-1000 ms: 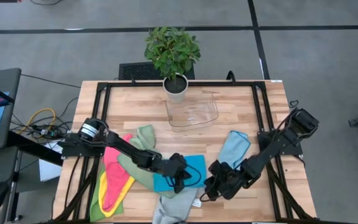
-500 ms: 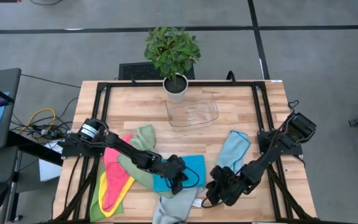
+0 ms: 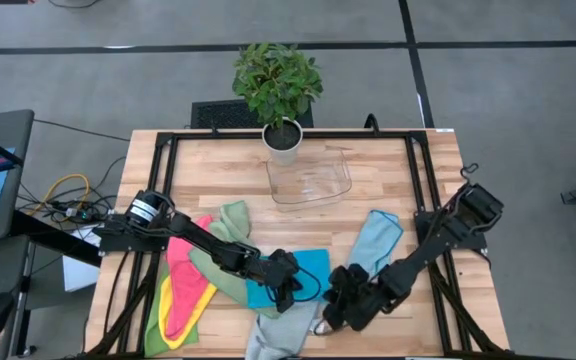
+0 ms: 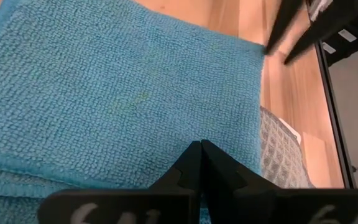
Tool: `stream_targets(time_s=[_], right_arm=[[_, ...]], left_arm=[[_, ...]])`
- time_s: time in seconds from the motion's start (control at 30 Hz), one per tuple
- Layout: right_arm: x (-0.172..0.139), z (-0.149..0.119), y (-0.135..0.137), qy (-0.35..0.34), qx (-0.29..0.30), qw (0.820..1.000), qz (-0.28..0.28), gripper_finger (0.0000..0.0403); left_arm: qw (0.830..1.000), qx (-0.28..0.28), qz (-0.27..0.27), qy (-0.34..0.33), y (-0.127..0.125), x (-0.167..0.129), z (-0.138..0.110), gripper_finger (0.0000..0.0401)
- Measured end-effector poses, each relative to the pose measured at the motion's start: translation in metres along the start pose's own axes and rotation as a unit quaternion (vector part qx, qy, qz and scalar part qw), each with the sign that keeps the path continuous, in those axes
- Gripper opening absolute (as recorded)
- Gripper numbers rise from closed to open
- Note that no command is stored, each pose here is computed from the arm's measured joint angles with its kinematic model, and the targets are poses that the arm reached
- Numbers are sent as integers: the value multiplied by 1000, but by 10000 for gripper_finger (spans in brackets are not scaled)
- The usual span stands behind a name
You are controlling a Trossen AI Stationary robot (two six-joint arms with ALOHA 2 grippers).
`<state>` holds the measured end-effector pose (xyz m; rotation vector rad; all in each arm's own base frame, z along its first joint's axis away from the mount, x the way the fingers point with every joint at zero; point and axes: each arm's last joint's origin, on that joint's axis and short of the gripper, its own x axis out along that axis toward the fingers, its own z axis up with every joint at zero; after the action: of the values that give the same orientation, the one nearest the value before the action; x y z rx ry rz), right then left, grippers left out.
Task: Fold microfiber towels
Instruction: Fold the blue microfiber cloth
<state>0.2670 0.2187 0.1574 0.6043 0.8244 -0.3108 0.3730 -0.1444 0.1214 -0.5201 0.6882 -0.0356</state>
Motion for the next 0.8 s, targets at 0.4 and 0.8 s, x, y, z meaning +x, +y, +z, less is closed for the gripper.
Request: stream_targets(time_s=[0.4, 0.8], right_arm=[[0, -15, 0, 6, -7, 1000, -7, 75], [-13, -38, -7, 108, 1, 993, -41, 96]], left_arm=[[1000, 0, 0, 1, 0, 0, 0, 0], [1000, -4, 7, -7, 1, 0, 1, 0]])
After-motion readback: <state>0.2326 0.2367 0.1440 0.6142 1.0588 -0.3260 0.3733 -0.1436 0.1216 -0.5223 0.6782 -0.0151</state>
